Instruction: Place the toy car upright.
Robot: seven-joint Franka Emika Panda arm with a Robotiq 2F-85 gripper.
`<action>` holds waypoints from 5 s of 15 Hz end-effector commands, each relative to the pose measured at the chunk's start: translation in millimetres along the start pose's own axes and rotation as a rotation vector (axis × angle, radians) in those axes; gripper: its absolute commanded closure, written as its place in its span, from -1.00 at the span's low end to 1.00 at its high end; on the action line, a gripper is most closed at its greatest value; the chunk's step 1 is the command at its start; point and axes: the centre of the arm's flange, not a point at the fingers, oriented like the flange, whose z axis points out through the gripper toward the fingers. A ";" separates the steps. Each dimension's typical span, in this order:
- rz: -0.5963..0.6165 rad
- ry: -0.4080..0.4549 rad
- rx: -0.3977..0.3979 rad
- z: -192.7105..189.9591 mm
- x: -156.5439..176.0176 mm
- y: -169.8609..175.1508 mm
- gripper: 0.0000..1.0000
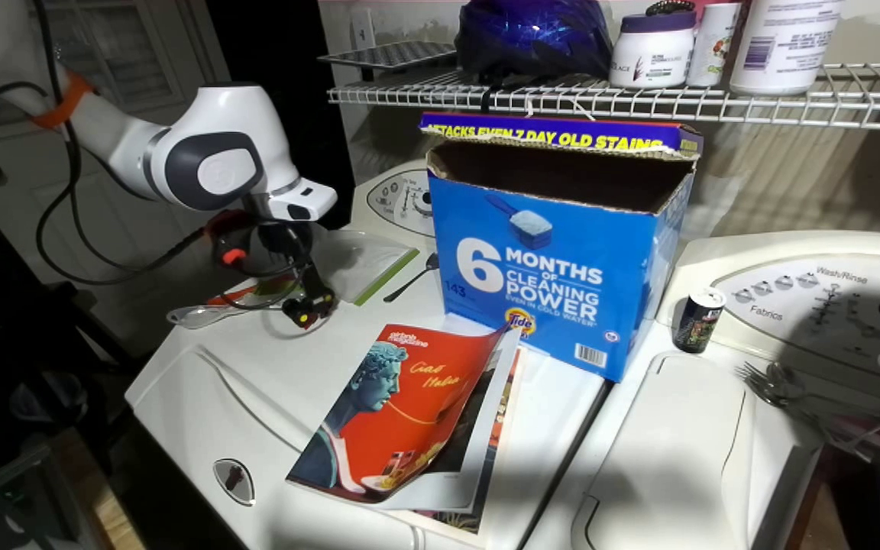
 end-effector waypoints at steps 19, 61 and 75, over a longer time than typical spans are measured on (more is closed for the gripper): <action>0.063 0.009 0.009 -24.5 2.0 16.8 0.28; 0.128 0.041 -0.015 -52.1 6.7 62.6 0.28; 0.362 0.105 -0.025 -63.3 7.4 160.5 0.28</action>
